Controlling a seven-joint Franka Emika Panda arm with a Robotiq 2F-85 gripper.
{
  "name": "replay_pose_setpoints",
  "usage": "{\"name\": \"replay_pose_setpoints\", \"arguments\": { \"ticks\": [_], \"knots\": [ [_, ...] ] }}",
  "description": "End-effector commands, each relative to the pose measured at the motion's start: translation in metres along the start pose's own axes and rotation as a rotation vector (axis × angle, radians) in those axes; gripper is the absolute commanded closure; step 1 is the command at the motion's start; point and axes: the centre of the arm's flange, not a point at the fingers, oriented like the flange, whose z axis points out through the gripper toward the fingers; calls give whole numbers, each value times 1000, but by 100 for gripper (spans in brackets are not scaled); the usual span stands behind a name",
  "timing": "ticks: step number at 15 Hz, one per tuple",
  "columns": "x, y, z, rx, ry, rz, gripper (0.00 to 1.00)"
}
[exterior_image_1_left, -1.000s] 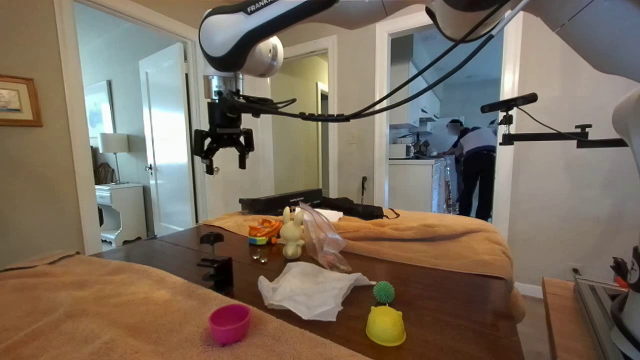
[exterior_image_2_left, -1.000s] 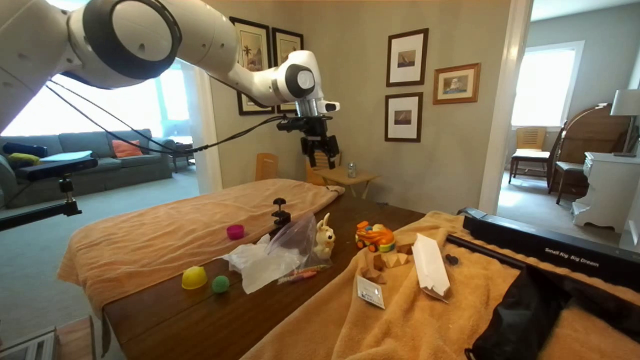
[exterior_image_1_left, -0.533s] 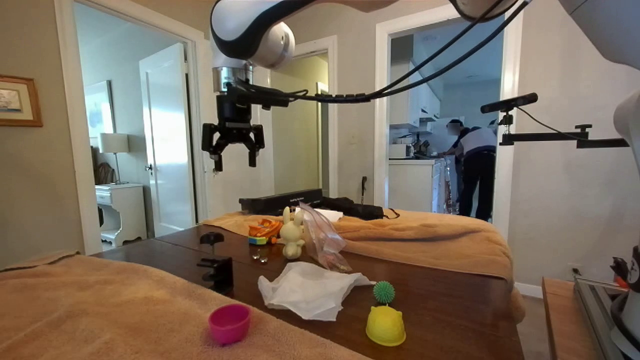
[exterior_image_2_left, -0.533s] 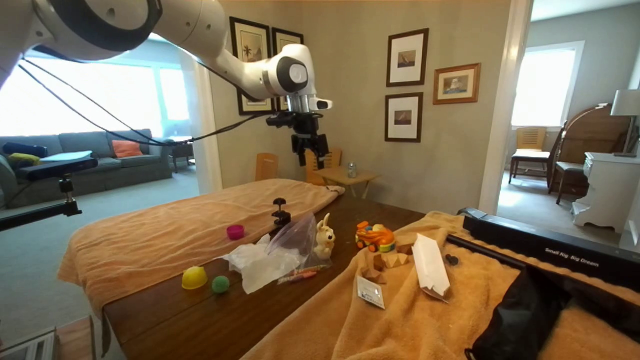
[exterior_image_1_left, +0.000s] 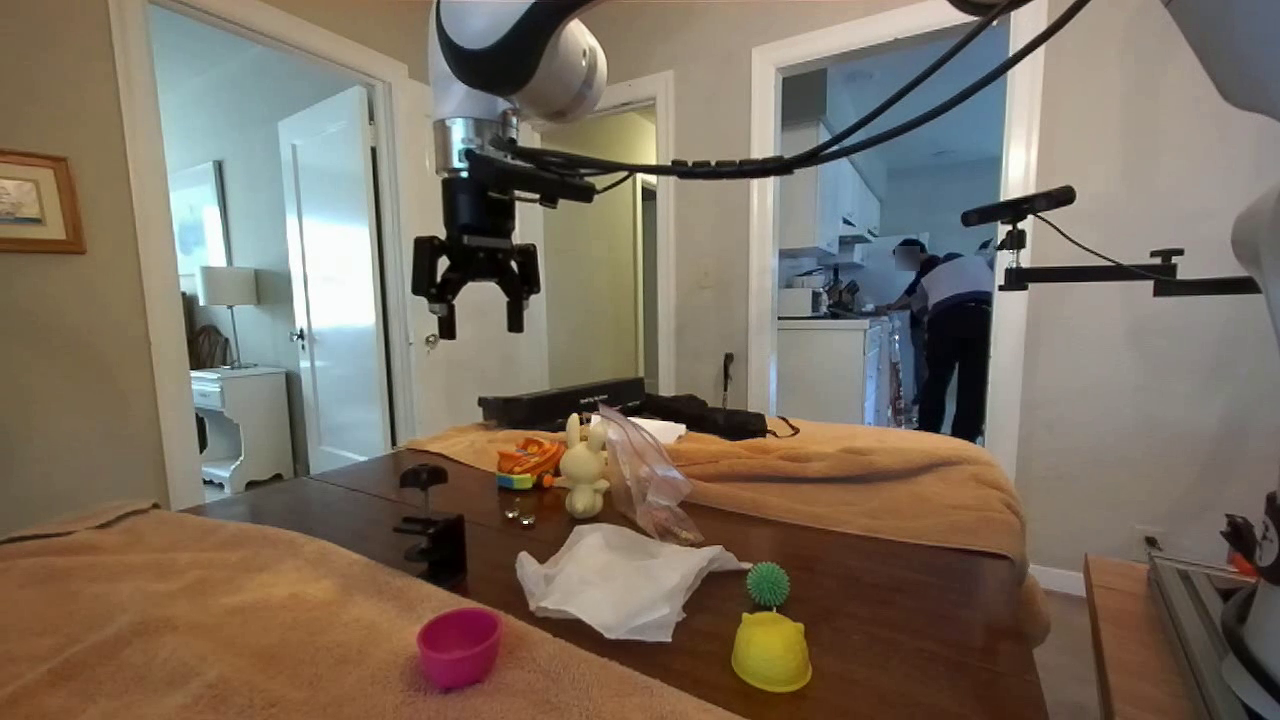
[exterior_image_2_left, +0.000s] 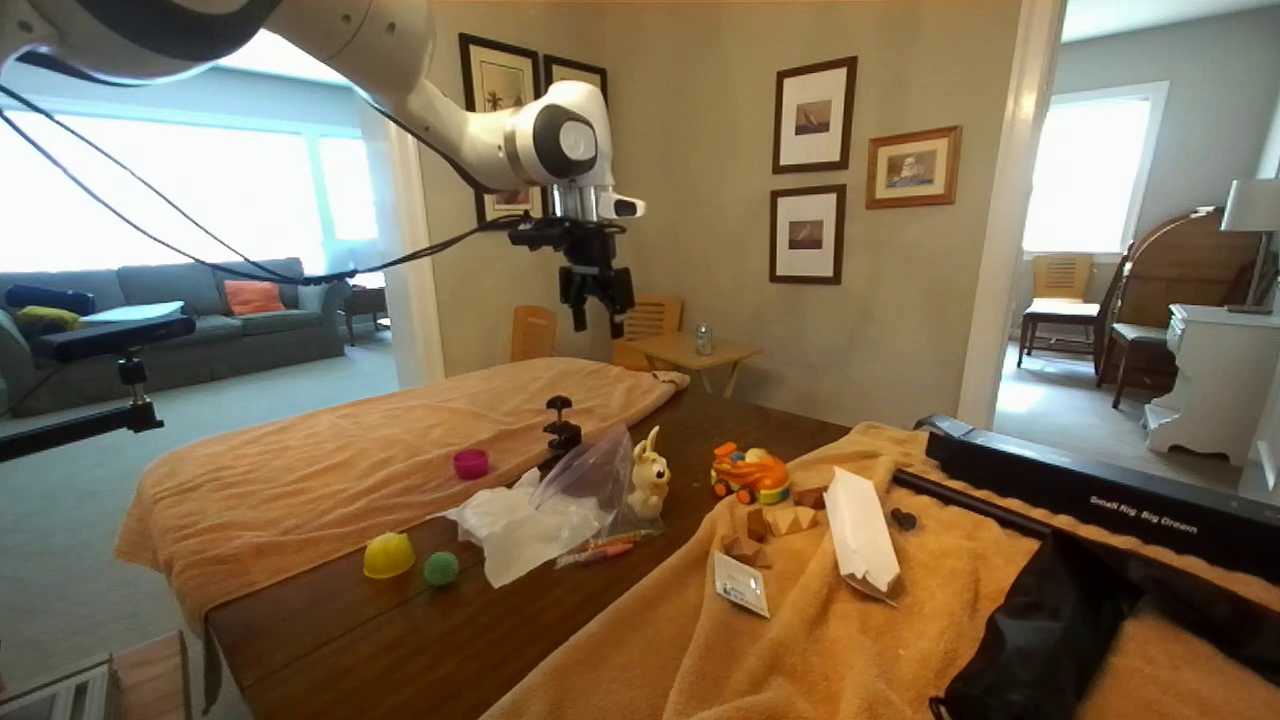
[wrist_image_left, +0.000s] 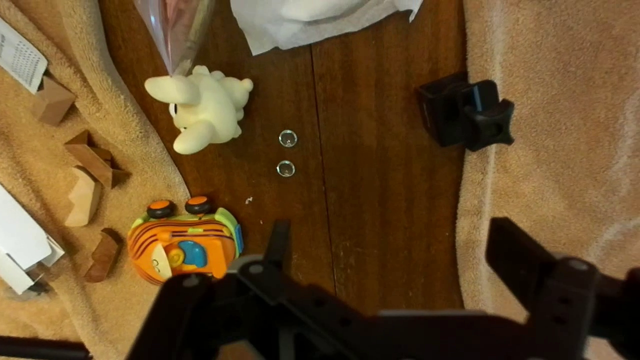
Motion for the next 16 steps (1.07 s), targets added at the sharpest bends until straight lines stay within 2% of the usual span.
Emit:
{"name": "replay_pose_setpoints", "arguments": {
  "ticks": [1,2,3,4,6,11,13,16],
  "knots": [
    [-28,3,-12,61,-20,-89,0],
    [-31,1,-15,82,-20,-140,0],
    [-33,0,-20,92,17,-212,0],
    [-13,-8,-10,41,-3,-127,0],
    [-16,-10,-17,51,12,-179,0],
    [-18,-9,-19,52,14,-195,0],
    [-24,-14,-13,41,-10,-151,0],
    [-43,-33,-4,74,-48,-147,0]
  ]
}}
